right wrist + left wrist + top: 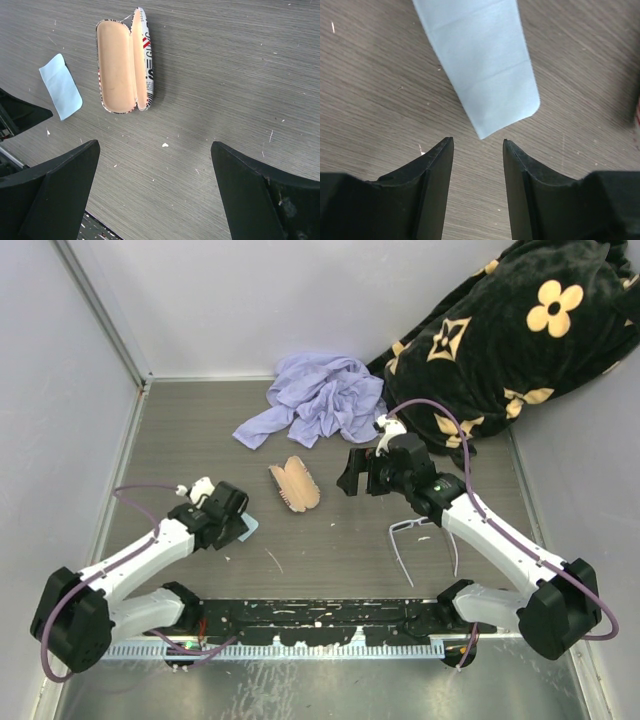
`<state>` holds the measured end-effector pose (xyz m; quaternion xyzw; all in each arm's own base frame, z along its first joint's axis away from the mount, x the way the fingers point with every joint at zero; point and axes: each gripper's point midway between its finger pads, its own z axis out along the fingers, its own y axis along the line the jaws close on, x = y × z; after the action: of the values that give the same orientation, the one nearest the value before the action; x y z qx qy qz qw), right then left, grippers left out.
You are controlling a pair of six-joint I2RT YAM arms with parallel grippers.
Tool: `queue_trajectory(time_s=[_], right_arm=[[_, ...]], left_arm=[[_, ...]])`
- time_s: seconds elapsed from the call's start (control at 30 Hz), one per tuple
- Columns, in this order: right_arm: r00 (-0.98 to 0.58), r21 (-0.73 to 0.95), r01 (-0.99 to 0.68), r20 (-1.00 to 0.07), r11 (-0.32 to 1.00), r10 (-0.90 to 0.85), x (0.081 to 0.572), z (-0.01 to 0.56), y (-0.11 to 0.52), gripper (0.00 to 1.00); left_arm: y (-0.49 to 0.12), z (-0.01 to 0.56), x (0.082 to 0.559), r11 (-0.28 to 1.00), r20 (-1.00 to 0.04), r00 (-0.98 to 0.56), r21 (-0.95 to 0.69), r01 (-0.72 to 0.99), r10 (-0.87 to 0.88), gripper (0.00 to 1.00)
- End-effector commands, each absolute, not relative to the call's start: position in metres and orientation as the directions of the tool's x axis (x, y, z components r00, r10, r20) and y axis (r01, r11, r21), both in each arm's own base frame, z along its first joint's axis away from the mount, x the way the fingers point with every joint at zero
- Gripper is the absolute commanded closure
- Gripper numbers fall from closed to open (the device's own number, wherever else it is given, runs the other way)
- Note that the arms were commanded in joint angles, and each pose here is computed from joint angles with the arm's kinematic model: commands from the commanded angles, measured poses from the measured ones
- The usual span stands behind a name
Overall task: Organize the sunglasses
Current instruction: Move the glasses cleaning cloth to the center of the board.
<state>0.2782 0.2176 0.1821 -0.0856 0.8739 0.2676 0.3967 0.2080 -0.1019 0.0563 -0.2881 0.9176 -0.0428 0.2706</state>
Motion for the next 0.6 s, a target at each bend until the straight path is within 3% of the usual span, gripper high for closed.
queue_trajectory(time_s=[0.0,0.57], right_arm=[[-0.63,0.415,-0.39,-0.771,0.822,0.091,0.281,0.199,0.221,0.0],[-0.632,0.419,-0.395,-0.77,0.817,0.089,0.281,0.199,0.223,0.0]], left_arm=[[-0.104,0.05,0.216,0.803,-0.484,-0.647,-0.26,-0.537,-0.589,0.55],[-0.108,0.03,0.222,0.811,-0.476,-0.665,-0.231,-0.537,-0.576,0.6]])
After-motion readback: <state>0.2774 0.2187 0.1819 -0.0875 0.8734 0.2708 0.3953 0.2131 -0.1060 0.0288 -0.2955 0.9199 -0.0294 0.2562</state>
